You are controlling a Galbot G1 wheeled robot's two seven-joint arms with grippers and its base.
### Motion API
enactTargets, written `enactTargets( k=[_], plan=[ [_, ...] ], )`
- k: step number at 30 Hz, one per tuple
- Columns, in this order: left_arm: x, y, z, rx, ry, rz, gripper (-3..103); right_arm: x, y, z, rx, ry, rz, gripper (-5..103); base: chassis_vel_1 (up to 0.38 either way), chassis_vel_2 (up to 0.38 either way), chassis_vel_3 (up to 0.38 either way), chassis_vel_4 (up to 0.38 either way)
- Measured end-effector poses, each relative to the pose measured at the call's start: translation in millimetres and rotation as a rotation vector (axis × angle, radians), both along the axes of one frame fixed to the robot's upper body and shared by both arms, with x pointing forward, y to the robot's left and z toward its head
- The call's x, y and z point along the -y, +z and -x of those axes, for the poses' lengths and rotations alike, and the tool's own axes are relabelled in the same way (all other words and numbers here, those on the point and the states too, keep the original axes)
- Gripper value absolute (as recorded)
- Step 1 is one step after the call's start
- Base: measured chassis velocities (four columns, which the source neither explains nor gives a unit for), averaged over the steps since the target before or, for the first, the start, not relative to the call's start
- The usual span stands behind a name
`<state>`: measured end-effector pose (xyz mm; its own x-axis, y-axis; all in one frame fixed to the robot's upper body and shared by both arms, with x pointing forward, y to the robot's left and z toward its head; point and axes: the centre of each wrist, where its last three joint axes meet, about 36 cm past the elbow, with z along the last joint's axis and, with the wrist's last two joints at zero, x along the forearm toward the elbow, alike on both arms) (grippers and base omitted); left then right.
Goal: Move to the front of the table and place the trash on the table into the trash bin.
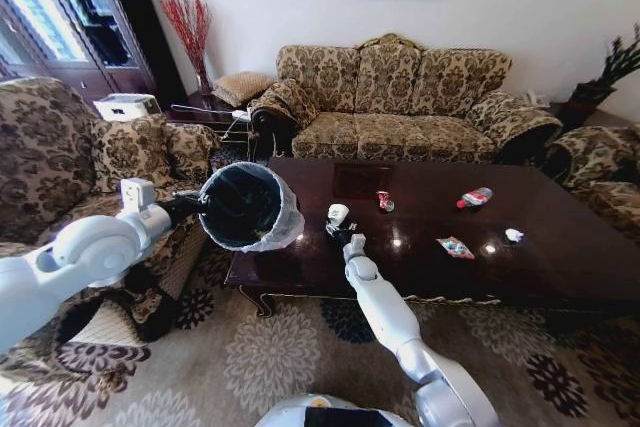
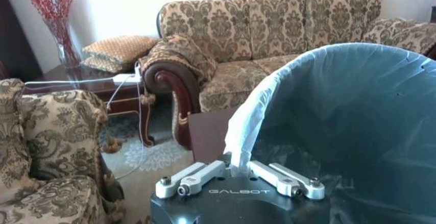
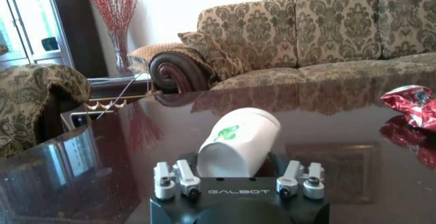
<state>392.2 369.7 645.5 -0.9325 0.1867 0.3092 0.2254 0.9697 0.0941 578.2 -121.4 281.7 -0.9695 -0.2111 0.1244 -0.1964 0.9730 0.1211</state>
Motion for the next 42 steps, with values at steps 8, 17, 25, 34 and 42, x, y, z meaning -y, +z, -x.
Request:
enactTargets(
  k=[8,17,25,34,42],
  plan=[
    [0.5,-0.6,0.8,-0.001,-0.001,0.003,0,1.4,1.4,2.3,0.001,0.0,0.001,46,0.0,0.0,0.0,0.0],
    [1.9,-1.5,2.7,-0.002,-0.005,0.004,0,13.2,17.6,20.7,0.058,0.008,-0.017,40,0.0,0.0,0.0,0.0],
    [4.0,7.6,-4.8,-0.046,-0.008,-0.05,0,54.5,132.0,96.1,0.354,0.166,-0.197,40,0.0,0.0,0.0,0.0],
    [46.8,19.2,10.7,-0.183,-0.122,-0.126,0,54.6,258.4,194.4,0.608,0.605,-0.33,39,0.0,0.0,0.0,0.0],
    [78.9,35.8,29.3,-0.241,-0.224,-0.146,0,32.9,271.8,230.2,0.648,0.814,-0.314,39,0.0,0.0,0.0,0.0]
  ],
)
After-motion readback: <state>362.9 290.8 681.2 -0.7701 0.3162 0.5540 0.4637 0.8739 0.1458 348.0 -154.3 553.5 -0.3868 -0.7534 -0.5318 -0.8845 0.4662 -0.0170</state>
